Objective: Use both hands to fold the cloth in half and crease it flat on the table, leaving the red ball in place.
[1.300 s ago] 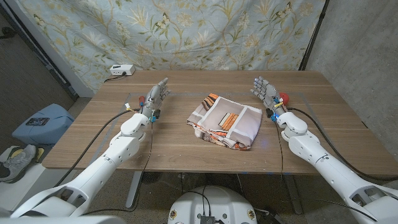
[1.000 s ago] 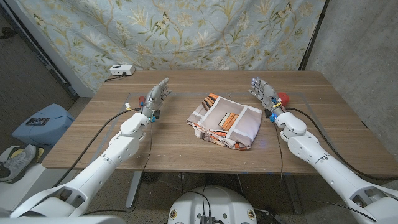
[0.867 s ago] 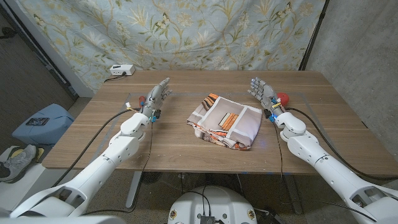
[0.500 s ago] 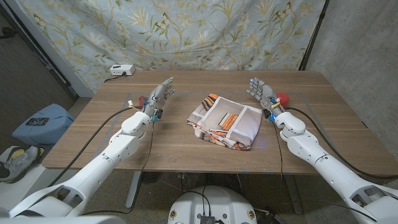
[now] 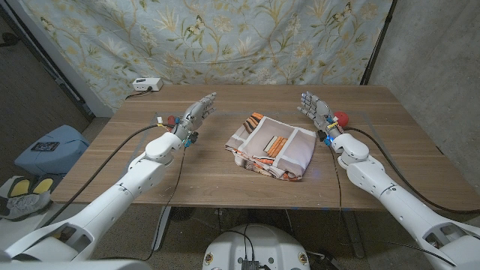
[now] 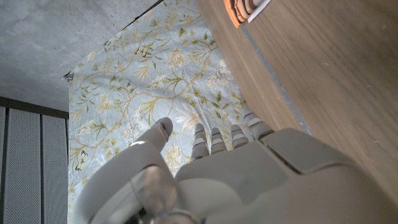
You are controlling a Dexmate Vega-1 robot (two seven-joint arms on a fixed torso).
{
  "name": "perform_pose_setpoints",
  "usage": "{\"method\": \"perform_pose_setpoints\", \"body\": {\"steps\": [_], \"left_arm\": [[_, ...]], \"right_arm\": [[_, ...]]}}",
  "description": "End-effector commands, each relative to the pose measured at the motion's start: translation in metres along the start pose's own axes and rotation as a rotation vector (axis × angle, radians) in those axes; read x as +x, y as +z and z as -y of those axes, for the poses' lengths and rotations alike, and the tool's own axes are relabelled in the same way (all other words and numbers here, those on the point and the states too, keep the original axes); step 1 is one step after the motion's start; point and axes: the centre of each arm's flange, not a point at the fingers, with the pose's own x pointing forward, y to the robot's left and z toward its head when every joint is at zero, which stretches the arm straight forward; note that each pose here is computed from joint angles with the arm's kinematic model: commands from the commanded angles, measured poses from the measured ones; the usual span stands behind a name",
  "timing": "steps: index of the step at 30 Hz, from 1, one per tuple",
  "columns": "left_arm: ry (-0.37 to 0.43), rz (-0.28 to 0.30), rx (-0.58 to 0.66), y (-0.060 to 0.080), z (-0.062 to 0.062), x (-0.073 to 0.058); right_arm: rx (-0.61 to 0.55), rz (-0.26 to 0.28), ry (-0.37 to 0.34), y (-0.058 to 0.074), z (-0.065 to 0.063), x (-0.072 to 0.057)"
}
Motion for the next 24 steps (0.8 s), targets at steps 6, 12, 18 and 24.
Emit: {"method": "perform_pose_setpoints", "body": {"steps": [6, 12, 18, 24], "left_arm": [[-0.058, -0.002, 0.176, 0.022, 0.007, -0.014], [-0.092, -0.004, 0.224, 0.026, 0.012, -0.021], [-0.123, -0.005, 0.297, 0.029, 0.017, -0.031], [-0.142, -0.019, 0.372, 0.028, 0.022, -0.041]], "right_arm": [[-0.017, 0.016, 0.009, 0.006, 0.005, 0.002], [-0.031, 0.020, 0.005, 0.012, 0.006, -0.003], [-0.039, 0.027, -0.002, 0.015, 0.006, -0.007], [-0.048, 0.027, 0.003, 0.017, 0.006, -0.007]]}}
